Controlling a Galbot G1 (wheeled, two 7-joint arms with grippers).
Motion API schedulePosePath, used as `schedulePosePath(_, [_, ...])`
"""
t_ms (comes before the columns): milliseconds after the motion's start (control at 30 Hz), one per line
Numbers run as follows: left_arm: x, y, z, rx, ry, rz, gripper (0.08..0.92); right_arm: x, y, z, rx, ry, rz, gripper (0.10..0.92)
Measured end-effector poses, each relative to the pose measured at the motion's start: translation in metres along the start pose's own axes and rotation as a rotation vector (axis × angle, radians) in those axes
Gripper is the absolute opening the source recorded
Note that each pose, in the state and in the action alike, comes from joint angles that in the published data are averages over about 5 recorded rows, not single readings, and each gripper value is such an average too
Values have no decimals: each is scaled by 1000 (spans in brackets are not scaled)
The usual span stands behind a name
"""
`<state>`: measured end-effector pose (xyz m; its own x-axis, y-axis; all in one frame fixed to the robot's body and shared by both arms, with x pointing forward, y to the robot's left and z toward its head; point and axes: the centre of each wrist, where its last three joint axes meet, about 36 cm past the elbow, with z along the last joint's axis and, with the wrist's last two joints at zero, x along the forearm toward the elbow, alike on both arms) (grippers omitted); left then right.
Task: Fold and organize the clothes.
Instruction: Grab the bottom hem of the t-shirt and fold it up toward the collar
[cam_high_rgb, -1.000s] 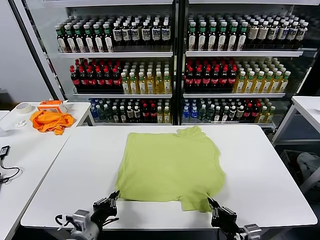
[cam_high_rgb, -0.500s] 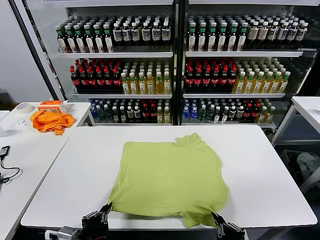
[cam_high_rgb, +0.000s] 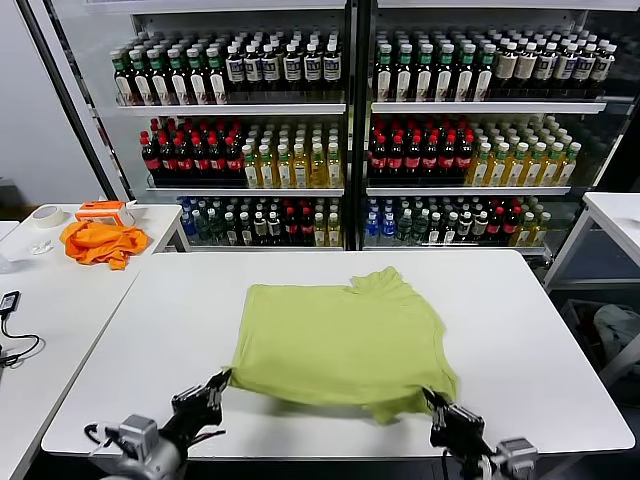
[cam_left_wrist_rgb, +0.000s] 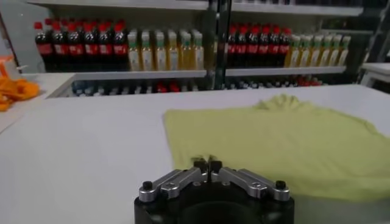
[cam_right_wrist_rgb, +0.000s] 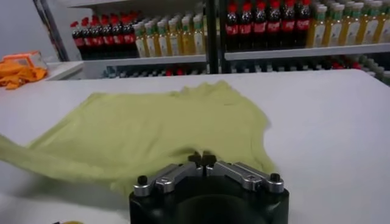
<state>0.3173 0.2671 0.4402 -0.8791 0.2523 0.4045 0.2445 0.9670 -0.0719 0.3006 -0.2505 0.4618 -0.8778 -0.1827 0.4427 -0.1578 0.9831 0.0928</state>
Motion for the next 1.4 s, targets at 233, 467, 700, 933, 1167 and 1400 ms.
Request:
schedulePosePath(233, [-41, 14, -1, 10, -3, 3, 82, -27, -8, -5, -9, 7, 16, 105])
schedulePosePath(467, [-73, 25, -1, 12, 20, -6, 82, -46, -17, -6, -16, 26, 26, 105])
schedulePosePath(700, [-98, 32, 1, 6, 36, -2, 82, -60, -19, -2, -19, 49, 29, 141])
schedulePosePath(933, [-120, 39, 4, 0, 42, -21, 207, -65, -25, 1, -16, 61, 45, 334])
schedulePosePath(1167, [-125, 51, 8, 1, 51, -47, 406, -57, -32, -2, 8, 53, 69, 542])
schedulePosePath(1400, [-110, 51, 0, 19, 53, -46, 614, -42, -37, 9, 41, 67, 88, 741])
